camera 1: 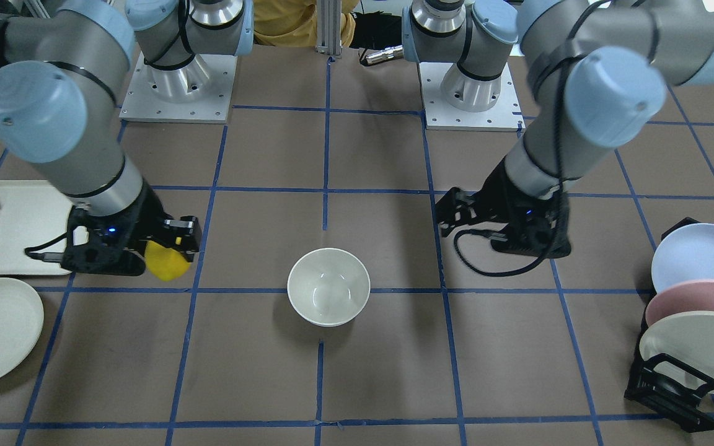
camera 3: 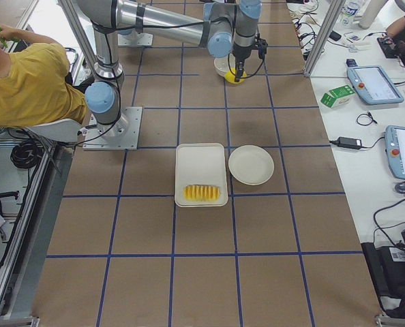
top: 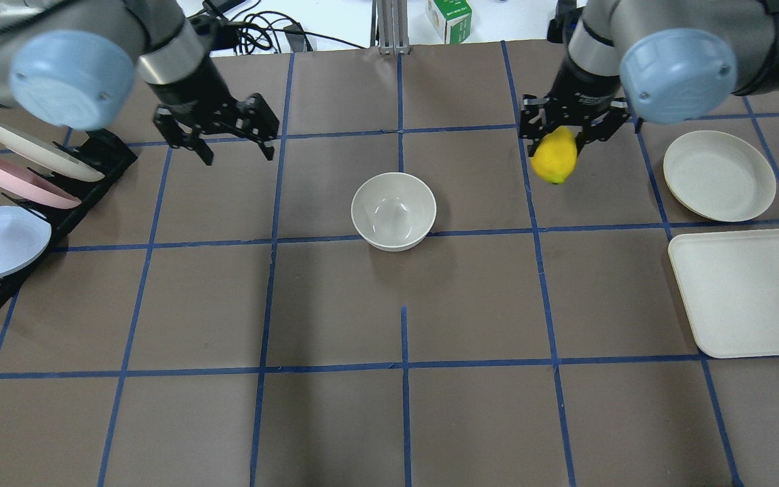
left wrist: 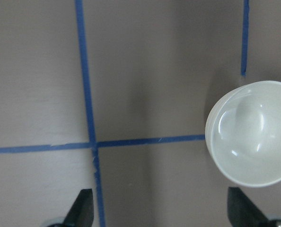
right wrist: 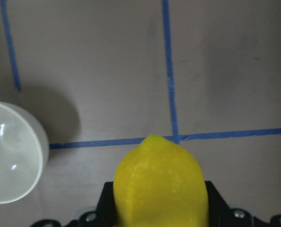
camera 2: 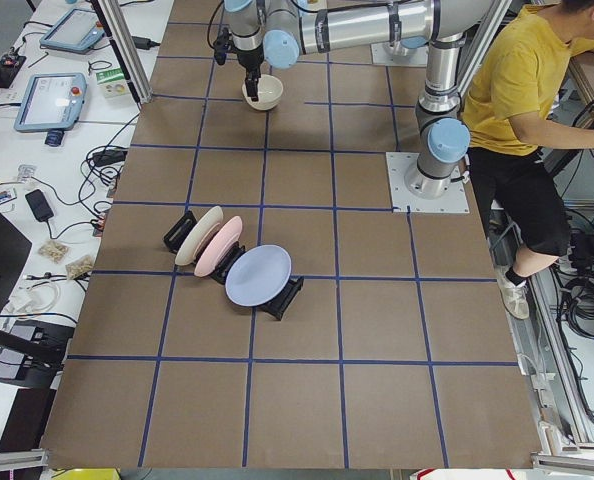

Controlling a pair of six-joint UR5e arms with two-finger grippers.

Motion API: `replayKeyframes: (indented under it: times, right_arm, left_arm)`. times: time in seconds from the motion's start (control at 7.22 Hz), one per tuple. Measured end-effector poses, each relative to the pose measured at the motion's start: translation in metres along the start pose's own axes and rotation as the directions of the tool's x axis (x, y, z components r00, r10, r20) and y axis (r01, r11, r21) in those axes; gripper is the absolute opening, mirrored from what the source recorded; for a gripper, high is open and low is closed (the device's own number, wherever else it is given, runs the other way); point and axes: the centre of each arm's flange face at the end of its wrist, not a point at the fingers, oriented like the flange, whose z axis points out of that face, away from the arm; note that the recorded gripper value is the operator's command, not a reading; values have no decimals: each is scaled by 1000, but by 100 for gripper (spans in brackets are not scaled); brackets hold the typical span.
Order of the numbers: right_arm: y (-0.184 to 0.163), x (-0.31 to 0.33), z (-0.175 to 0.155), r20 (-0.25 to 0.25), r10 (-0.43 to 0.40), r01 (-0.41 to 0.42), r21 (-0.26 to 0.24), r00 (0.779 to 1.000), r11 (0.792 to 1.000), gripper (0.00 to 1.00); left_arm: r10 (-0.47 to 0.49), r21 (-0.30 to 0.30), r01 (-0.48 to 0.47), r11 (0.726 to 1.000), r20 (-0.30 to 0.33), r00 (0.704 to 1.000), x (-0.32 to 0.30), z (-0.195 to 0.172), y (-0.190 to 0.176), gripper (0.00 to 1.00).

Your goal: Place bowl and put lemon in it

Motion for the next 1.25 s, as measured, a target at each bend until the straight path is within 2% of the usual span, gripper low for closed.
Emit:
replayKeyframes:
  times: [0.14,0.28,0.69,0.97,1.25]
  right_arm:
    - [7,-39,10,27,12,-12,12,1000,1000,0]
    - [12,-73,23,45,21,-22,31,999,999,0]
    - [29,-155,76,58,27,-30,42,998,999,0]
    - [26,-170,107,63,16,-19,40,998,999,0]
    - [18,-175,138,63,12,-14,35,998,999,0]
  left_arm:
    - [15,0,-15,1000,17,1000,-3,-35,21,100]
    - [7,11,-7,1000,30,1000,10,-54,41,100]
    - [2,53,-6,999,62,998,35,-62,61,100]
    - [-18,74,10,997,102,995,27,-66,62,100]
    - [-26,78,18,997,104,994,24,-66,61,100]
